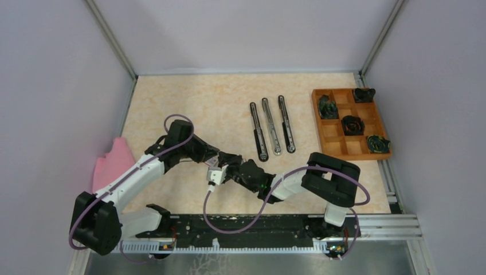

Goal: Load the staples into the stapler

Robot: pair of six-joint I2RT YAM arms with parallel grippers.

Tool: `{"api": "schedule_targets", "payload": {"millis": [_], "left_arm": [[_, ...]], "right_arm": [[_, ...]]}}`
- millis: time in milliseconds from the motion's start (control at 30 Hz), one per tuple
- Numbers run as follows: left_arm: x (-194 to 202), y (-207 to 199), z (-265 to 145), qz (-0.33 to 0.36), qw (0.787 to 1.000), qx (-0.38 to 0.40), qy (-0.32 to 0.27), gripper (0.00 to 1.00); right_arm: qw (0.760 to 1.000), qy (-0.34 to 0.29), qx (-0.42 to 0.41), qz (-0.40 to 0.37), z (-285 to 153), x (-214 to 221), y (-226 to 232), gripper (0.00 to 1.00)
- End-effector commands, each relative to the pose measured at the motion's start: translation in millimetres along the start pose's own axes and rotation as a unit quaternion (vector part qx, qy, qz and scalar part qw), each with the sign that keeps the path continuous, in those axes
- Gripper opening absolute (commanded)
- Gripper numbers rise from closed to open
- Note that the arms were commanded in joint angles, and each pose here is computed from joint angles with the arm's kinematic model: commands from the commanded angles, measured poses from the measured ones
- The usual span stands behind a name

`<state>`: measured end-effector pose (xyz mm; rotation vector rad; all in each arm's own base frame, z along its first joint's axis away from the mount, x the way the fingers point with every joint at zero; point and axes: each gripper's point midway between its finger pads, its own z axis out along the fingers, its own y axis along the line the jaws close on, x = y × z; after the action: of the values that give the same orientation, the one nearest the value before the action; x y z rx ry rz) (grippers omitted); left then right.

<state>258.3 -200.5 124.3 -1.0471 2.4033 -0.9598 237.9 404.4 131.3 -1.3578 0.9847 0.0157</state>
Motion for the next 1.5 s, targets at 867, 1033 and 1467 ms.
{"api": "schedule_targets", "payload": {"millis": [867,1033,1467], "left_arm": [[-56,-3,-22,0.212,0.957,0.064,-0.188,0.84],[-60,-9,-28,0.286,0.924,0.116,-0.227,0.90],[-46,-8,-19,0.404,0.865,0.185,-0.231,0.93]], "right_arm": [[0.965,0.094,0.011,0.245,-40,12,-20,0.03],[0.937,0.145,0.008,0.317,-51,23,-25,0.03],[0.838,0.266,0.062,0.472,-92,62,-66,0.03]]}}
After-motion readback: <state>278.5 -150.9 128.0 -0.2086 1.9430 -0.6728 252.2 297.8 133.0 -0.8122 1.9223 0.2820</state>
